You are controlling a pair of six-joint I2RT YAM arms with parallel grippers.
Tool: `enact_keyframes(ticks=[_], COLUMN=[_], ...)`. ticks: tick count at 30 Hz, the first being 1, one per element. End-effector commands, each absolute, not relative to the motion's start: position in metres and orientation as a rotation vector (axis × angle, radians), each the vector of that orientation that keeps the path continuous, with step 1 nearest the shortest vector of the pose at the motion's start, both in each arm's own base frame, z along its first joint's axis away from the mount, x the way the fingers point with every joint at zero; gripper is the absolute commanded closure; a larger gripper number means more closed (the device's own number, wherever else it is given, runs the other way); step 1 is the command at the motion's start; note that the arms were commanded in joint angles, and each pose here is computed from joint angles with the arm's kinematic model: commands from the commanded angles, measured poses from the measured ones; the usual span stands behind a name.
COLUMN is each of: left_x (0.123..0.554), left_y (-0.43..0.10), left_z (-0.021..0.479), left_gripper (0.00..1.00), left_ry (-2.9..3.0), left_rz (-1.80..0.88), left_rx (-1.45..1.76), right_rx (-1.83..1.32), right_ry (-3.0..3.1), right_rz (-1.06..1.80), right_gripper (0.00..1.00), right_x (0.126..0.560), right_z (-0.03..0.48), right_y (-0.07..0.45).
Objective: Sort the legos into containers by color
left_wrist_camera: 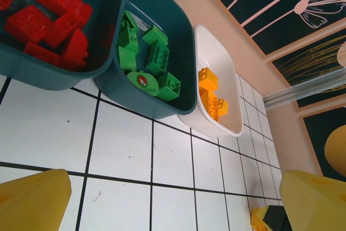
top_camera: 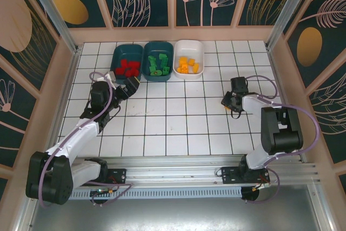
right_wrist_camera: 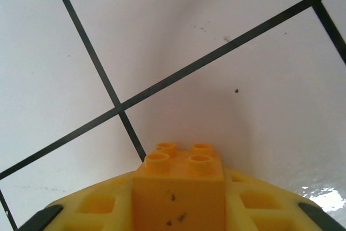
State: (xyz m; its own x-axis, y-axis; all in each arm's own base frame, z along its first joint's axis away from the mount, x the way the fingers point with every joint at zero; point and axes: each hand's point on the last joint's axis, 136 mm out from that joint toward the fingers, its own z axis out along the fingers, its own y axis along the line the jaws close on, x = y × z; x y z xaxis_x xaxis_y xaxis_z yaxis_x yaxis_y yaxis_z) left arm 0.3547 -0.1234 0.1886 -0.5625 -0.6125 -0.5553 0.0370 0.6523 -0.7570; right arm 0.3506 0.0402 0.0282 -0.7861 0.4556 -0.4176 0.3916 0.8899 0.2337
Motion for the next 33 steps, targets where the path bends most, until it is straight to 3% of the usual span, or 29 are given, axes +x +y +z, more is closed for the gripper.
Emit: enact_keyframes(ticks=[1, 7, 13, 23, 25, 29, 33], left_x=[0.352, 0.349, 0.343, 0.326, 0.323, 0.318, 0.316], left_y=[-0.125, -0.121, -0.100, -0.084, -0.081, -0.079, -0.072], left_z=[0.184, 0.177, 0.168, 0.166, 0.169, 0.179, 0.194], left_gripper=[0.02, 0.01, 0.01, 0.01, 0.01, 0.02, 0.01], left_ry=[2.014, 2.032, 2.016, 2.010, 2.011, 1.991, 1.956], left_rz=[-0.925, -0.896, -0.797, -0.727, -0.708, -0.700, -0.660], left_rx=[-0.429, -0.446, -0.546, -0.601, -0.596, -0.577, -0.570], right_rx=[0.590, 0.521, 0.318, 0.283, 0.307, 0.357, 0.339], right_ry=[2.581, 2.476, 2.382, 2.269, 2.258, 2.223, 2.174], right_rz=[0.119, 0.213, 0.327, 0.236, 0.217, 0.191, 0.181], right_gripper=[0.70, 0.73, 0.73, 0.72, 0.64, 0.34, 0.23], right_x=[0.353, 0.377, 0.429, 0.539, 0.549, 0.554, 0.542], right_z=[0.034, 0.075, 0.126, 0.122, 0.119, 0.121, 0.143], right_y=[0.040, 0.066, 0.143, 0.215, 0.222, 0.234, 0.242])
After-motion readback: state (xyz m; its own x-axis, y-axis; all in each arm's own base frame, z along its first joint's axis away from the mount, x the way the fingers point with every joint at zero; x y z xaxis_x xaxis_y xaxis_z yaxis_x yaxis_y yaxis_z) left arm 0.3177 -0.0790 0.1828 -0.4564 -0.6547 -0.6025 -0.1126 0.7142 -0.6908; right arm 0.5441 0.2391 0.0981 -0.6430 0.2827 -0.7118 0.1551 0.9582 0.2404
